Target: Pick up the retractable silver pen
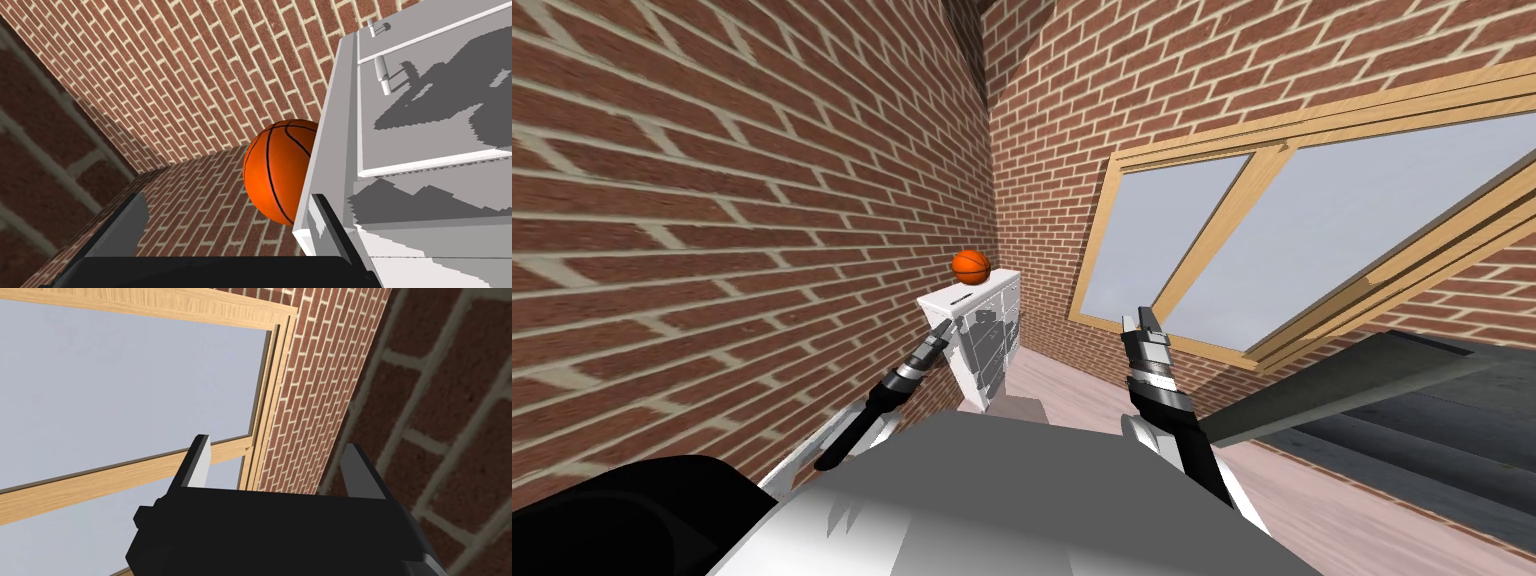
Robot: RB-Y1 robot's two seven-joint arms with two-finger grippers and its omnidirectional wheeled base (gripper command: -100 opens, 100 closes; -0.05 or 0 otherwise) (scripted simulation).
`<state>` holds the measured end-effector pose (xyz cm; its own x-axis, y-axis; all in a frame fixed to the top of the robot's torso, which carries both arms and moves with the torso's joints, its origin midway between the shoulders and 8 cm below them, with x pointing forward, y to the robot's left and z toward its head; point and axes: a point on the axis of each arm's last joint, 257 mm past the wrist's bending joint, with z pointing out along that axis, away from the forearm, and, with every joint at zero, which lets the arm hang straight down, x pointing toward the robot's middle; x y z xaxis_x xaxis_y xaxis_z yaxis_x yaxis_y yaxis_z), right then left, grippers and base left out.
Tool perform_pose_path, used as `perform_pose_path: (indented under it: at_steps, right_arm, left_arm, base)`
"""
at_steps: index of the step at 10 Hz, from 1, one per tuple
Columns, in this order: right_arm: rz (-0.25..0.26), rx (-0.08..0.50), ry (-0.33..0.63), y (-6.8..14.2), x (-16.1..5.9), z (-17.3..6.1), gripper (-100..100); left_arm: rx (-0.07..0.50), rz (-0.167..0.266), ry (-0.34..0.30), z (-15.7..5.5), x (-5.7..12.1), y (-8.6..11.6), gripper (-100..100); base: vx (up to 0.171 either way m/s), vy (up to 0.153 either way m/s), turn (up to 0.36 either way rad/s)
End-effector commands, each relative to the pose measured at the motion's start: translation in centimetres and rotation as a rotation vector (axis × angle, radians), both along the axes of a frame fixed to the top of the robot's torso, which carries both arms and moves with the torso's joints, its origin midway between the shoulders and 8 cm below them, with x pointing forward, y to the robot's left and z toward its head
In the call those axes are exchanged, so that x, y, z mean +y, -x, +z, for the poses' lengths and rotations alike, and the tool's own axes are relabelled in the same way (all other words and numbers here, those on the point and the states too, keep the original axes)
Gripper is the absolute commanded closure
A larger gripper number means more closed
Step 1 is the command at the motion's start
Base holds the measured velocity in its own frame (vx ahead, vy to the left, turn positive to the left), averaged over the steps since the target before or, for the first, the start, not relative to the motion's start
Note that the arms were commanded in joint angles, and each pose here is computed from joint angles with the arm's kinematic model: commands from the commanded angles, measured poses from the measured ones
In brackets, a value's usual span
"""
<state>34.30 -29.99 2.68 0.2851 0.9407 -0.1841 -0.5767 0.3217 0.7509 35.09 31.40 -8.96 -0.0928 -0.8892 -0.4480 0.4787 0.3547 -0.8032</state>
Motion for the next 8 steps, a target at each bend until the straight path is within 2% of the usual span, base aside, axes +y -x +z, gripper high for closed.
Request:
perform_pose_path:
  at_steps: [1, 3, 4, 8]
  right_arm:
    - [0.0, 0.0, 0.0, 0.0, 0.0, 0.0, 0]
    - [0.0, 0.0, 0.0, 0.0, 0.0, 0.0, 0]
    - [0.0, 0.0, 0.0, 0.0, 0.0, 0.0, 0]
    - [0.0, 0.0, 0.0, 0.0, 0.0, 0.0, 0]
  left_arm:
    - [0.035, -0.018, -0.053, -1.6, 0.8, 0.3, -100]
    - [0.046, -0.038, -0.09, -1.7, 0.8, 0.2, -100]
    - [0.08, -0.047, -0.131, -3.0, 1.9, 0.3, -100]
    - [0.124, -0.087, -0.226, -4.1, 3.0, 0.4, -100]
  base:
    - [-0.016, 0.029, 0.049]
    - [-0.009, 0.019, 0.012]
    - [-0.013, 0.017, 0.046]
    - [-0.015, 0.02, 0.029]
